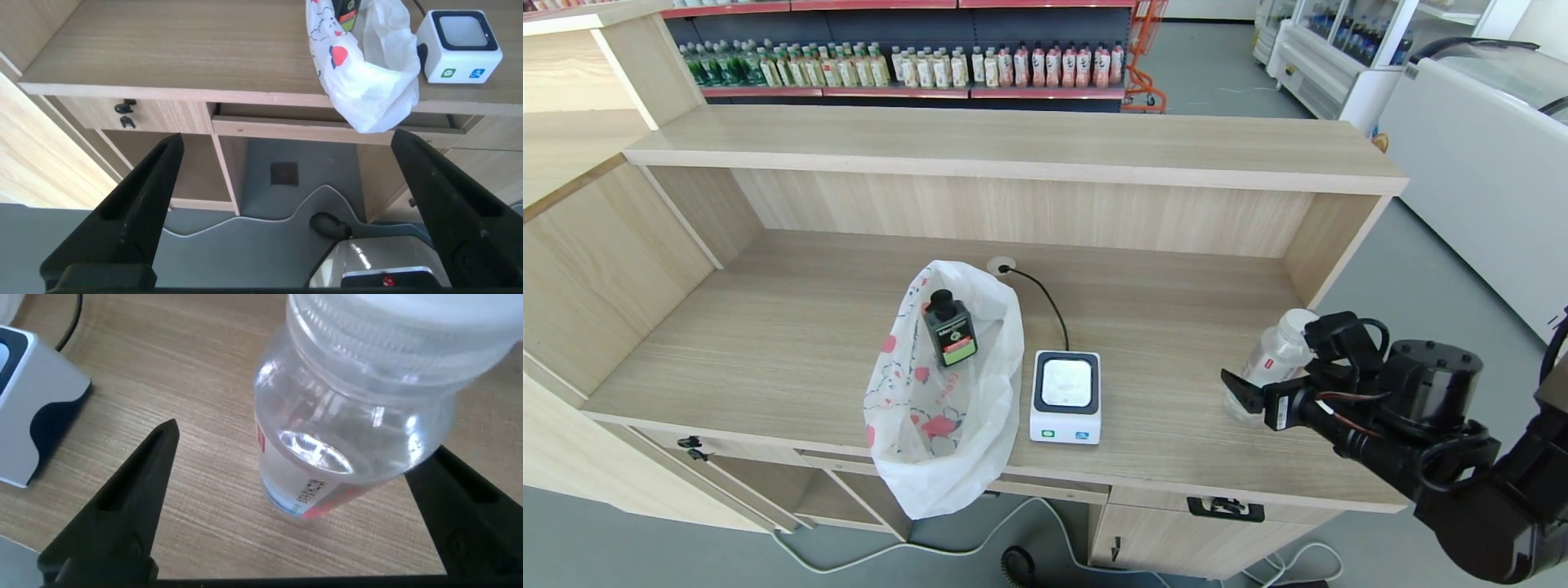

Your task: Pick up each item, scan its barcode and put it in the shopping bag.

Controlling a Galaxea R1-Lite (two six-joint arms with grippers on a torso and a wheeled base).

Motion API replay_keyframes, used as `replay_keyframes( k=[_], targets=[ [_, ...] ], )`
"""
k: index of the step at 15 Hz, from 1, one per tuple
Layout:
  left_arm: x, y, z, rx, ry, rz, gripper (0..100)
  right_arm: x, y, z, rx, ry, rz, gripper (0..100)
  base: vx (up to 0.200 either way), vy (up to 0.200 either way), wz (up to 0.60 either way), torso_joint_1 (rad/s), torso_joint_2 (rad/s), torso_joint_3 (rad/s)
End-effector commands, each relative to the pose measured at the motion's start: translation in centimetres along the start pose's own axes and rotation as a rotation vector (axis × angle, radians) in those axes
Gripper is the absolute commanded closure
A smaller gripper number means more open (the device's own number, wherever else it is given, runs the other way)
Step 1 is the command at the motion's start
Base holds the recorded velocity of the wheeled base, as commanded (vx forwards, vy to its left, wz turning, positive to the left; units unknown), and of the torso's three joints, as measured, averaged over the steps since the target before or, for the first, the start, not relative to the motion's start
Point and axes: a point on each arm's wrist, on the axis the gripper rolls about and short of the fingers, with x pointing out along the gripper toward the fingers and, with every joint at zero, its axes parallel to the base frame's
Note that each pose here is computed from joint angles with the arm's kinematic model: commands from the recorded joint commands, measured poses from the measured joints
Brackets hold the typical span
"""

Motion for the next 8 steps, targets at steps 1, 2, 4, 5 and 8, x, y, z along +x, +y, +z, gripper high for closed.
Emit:
replay_keyframes(
  k=[1, 2, 4, 5, 8],
  targets=[
    [0.0, 0.0, 0.0, 0.0, -0.001, 0.0, 0, 0.9, 0.1, -0.9, -0.001, 0.015, 0.004, 0, 0.0, 0.0, 0.0, 0.0, 0.0, 0.0],
    [0.0, 0.0, 0.0, 0.0, -0.001, 0.0, 0, 1.2, 0.1, -0.9, -0.004, 0.007, 0.003, 0, 0.0, 0.0, 0.0, 0.0, 0.0, 0.0],
    [0.0, 0.0, 0.0, 0.0, -0.001, 0.0, 0, 1.7, 0.2, -1.0, -0.006, 0.004, 0.006, 0, 0.0, 0.0, 0.0, 0.0, 0.0, 0.0],
    [0.0, 0.0, 0.0, 0.0, -0.001, 0.0, 0, 1.9, 0.2, -1.2, -0.006, 0.005, 0.011, 0, 0.0, 0.0, 0.0, 0.0, 0.0, 0.0],
    [0.0, 0.0, 0.0, 0.0, -0.001, 0.0, 0, 2.2, 0.3, -1.6, -0.01, -0.019, 0.034, 0, 0.0, 0.0, 0.0, 0.0, 0.0, 0.0]
  ],
)
